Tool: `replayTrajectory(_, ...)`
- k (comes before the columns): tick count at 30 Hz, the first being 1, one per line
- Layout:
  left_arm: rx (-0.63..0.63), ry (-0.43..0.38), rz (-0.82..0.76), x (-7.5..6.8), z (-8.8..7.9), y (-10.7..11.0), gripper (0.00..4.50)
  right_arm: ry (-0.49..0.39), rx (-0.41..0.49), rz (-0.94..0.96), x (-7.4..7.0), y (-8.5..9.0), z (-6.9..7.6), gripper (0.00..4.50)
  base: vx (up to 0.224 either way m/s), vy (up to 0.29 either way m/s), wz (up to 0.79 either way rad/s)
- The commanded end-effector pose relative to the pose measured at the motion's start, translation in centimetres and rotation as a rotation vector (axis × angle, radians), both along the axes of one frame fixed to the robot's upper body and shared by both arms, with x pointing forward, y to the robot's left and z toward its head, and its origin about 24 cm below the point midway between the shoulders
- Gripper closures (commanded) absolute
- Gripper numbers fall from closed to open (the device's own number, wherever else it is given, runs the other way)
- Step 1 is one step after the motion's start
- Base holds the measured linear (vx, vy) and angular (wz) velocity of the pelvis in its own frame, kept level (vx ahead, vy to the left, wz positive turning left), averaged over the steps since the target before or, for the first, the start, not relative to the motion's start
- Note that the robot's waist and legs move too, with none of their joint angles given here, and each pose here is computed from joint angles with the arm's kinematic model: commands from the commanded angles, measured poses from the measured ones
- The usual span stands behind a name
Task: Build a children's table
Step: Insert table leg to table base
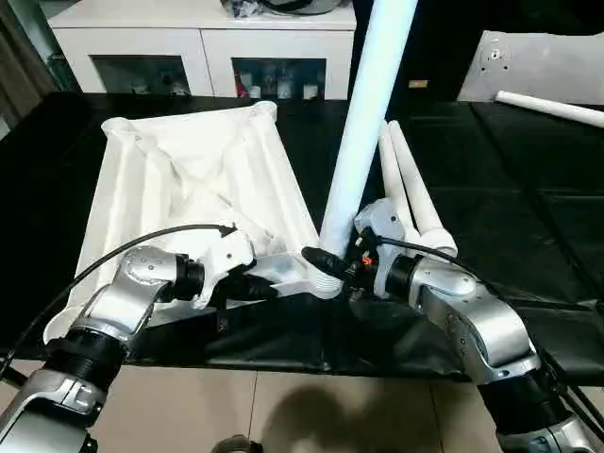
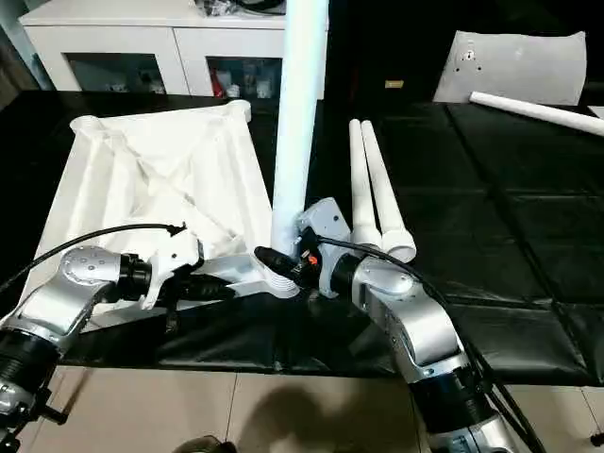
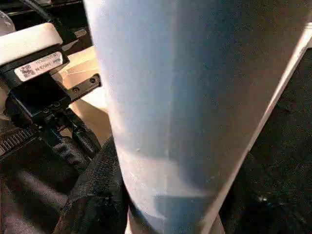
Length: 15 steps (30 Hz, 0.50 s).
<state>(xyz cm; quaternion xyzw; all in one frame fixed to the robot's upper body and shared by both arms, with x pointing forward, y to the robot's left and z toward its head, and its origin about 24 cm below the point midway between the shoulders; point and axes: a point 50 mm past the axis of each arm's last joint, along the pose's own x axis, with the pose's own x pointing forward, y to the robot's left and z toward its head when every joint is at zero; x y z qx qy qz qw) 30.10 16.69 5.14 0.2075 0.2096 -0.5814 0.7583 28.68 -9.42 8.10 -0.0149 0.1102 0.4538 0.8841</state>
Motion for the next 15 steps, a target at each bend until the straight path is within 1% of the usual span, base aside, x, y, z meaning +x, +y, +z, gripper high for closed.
replayTrajectory(1, 0.07, 0.016, 0.008, -0.1, -0.6, 0.7, 4.5, 0.006, -0.006, 0.003, 0.1, 0.0, -0.1, 2.59, 0.0, 0.0, 0.0)
replayTrajectory(3, 0.052, 0.009, 0.0, -0.1, -0.4, 0.6, 4.5, 0.006, -0.007, 0.003, 0.3, 0.0, -0.1, 2.59, 0.0, 0.0, 0.0)
replayTrajectory(4, 0.02, 0.006, -0.034, -0.2, 0.0, 0.4, 4.5, 0.006, -0.011, 0.007, 0.4, 0.0, -0.1, 2.59, 0.0, 0.0, 0.0)
replayTrajectory(6, 0.006, 0.006, -0.057, -0.3, 0.2, 0.3, 4.5, 0.017, -0.017, 0.015, 0.5, 0.1, -0.2, 2.59, 0.0, 0.0, 0.0)
replayTrajectory(7, -0.004, 0.007, -0.084, -0.4, 0.4, 0.0, 4.5, 0.045, -0.034, 0.029, 0.5, 0.1, -0.5, 2.59, 0.0, 0.0, 0.0)
replayTrajectory(8, -0.004, 0.007, -0.084, -0.4, 0.4, 0.0, 4.5, 0.045, -0.034, 0.029, 0.5, 0.1, -0.5, 2.59, 0.0, 0.0, 0.0)
replayTrajectory(10, -0.007, 0.001, -0.116, -0.4, 0.6, -0.3, 4.5, 0.083, -0.061, 0.062, 0.3, 0.2, -1.2, 2.59, 0.0, 0.0, 0.0)
replayTrajectory(11, -0.007, 0.001, -0.116, -0.4, 0.6, -0.3, 4.5, 0.083, -0.061, 0.062, 0.3, 0.2, -1.2, 2.59, 0.0, 0.0, 0.0)
replayTrajectory(12, -0.009, -0.003, -0.128, -0.4, 0.7, -0.5, 4.5, 0.103, -0.075, 0.075, 0.2, 0.2, -1.6, 2.59, 0.0, 0.0, 0.0)
replayTrajectory(15, -0.011, -0.009, -0.135, -0.3, 0.7, -0.6, 4.5, 0.128, -0.093, 0.083, 0.1, 0.2, -2.1, 2.59, 0.0, 0.0, 0.0)
